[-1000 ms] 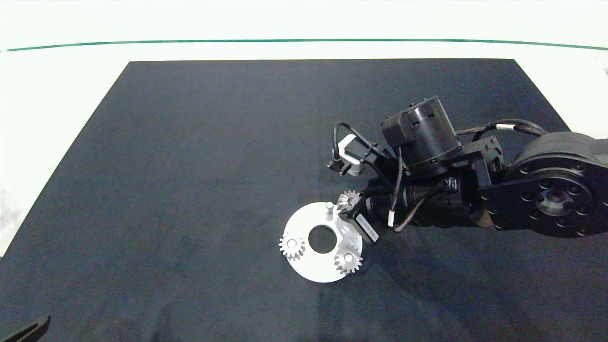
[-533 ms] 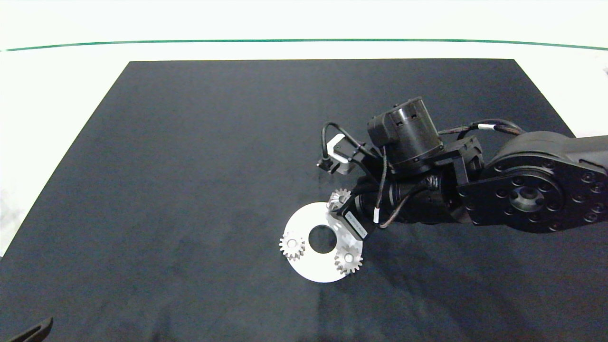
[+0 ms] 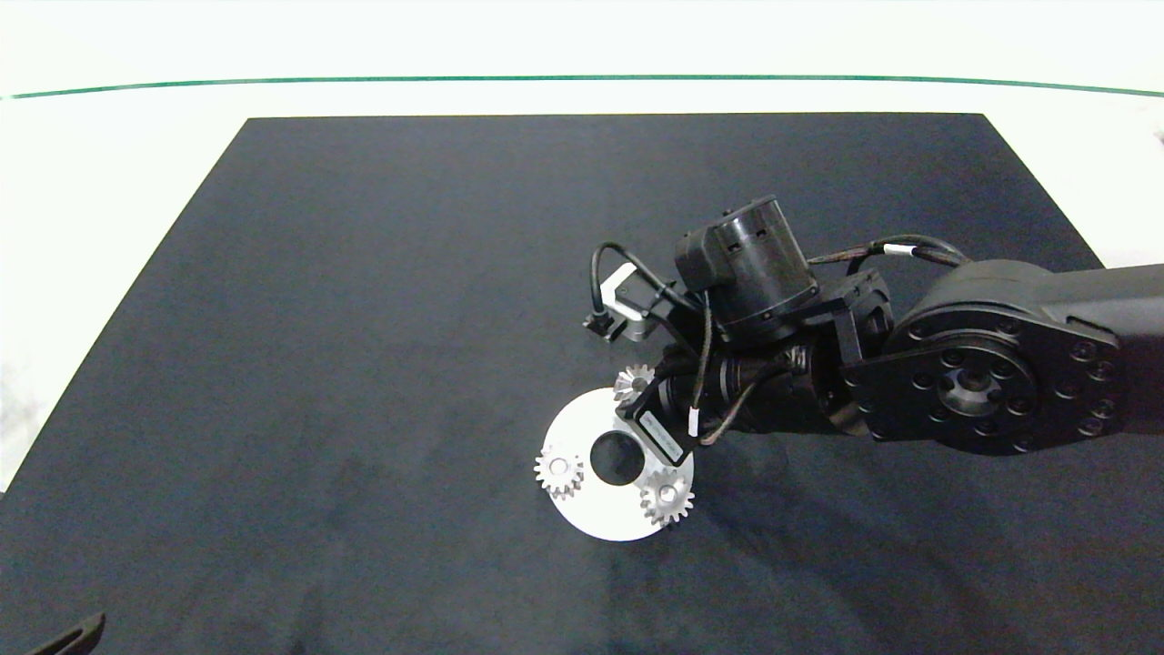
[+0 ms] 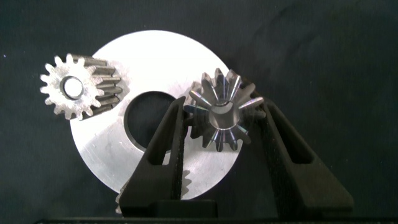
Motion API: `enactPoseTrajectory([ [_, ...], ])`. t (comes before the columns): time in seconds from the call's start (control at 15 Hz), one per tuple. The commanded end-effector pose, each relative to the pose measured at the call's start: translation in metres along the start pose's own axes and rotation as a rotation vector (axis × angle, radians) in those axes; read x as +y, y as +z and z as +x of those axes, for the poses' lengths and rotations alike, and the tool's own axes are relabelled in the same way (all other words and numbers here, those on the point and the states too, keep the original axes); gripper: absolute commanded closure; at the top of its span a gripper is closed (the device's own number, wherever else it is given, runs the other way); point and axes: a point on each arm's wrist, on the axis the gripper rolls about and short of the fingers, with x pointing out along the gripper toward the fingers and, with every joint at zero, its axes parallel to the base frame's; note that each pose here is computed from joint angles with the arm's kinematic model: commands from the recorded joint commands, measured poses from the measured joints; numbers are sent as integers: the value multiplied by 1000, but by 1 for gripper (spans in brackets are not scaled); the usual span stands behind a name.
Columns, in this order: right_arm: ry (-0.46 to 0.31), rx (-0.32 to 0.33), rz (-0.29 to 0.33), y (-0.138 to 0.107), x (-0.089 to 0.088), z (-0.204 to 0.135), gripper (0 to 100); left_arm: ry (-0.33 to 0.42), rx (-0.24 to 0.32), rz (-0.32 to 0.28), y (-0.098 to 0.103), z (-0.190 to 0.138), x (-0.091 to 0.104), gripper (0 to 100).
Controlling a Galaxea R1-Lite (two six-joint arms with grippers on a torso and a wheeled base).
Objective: Install three planetary gears onto the carrier pins
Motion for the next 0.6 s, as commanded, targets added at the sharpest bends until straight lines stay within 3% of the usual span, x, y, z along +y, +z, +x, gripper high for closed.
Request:
enactPoseTrajectory([
  [0.07, 1, 20, -5, -4, 1, 2, 78, 2, 4, 2, 0, 0, 0, 0],
  [0.6, -26, -7, 4, 6, -2, 5, 78, 2, 4, 2, -4, -1, 0, 0],
])
